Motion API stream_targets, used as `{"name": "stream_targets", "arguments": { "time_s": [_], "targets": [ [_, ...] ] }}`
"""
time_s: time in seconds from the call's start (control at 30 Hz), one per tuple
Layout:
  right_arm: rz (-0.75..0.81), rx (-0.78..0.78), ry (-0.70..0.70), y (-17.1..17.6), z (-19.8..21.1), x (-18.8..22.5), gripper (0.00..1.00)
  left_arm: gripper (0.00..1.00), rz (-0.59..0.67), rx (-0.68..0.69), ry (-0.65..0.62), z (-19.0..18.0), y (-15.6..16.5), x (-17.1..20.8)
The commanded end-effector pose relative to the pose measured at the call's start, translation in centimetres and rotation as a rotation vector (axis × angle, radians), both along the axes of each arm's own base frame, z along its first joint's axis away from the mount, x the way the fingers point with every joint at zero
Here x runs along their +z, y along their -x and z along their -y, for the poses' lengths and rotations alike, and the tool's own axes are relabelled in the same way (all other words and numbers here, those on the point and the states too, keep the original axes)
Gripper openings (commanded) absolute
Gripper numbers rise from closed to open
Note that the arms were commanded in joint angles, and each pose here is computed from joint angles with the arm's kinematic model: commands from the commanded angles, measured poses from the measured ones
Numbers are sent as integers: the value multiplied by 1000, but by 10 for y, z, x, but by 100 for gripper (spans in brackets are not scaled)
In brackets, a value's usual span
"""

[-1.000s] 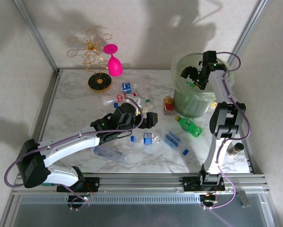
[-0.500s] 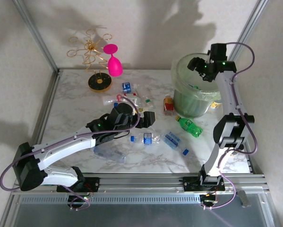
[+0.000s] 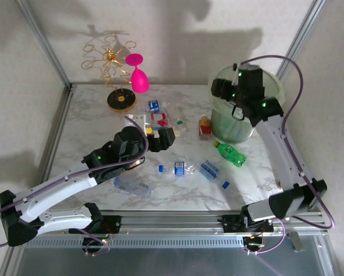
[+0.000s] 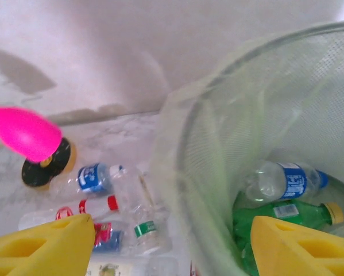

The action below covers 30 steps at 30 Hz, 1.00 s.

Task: Put the plastic bottles in the bin

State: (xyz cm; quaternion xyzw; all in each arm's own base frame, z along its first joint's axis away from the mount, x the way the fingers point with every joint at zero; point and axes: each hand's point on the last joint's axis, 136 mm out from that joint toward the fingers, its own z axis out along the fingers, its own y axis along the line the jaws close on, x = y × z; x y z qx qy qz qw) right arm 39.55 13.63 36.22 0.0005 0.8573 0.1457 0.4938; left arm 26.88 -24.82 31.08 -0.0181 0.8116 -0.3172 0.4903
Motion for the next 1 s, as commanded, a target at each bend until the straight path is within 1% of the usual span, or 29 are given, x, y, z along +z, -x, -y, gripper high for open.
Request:
{"name": "stream_targets", "arguments": {
  "time_s": [0.0, 0.07, 0.23, 0.33, 0.4, 0.5, 0.6, 0.7, 0.77, 0.83, 0.93, 0.97],
  "targets": [
    [163, 47, 80, 26, -12, 26, 75, 99, 4, 132, 24, -36, -1, 16],
    [172, 146, 88, 47, -32, 23, 75, 99, -23, 181, 44, -50, -1, 15],
    [69, 400, 129, 83, -78, -15, 73, 100, -154, 313, 62, -86, -9, -12],
    [19, 490, 186, 102, -102, -40, 73, 100, -298, 414, 113, -110, -14, -40],
    [-12, 553, 224, 115, -121, -55, 73, 99, -413, 512, 140, -130, -14, -61],
    [-40, 577, 273, 122, -133, -72, 73, 99, -571, 645, 147, -155, -5, -92],
    [-49, 587, 302, 124, -137, -86, 73, 99, -659, 705, 146, -169, 4, -119],
    [-57, 570, 318, 120, -135, -95, 73, 97, -749, 806, 135, -190, 18, -146],
    [-58, 570, 320, 121, -134, -100, 73, 95, -778, 843, 127, -199, 22, -156],
    [-57, 579, 314, 123, -135, -104, 73, 94, -772, 830, 134, -198, 17, -160],
    [-62, 581, 317, 124, -134, -112, 74, 93, -714, 777, 96, -193, -2, -156],
    [-65, 580, 319, 124, -133, -114, 74, 93, -705, 767, 65, -192, -8, -154]
  ]
}}
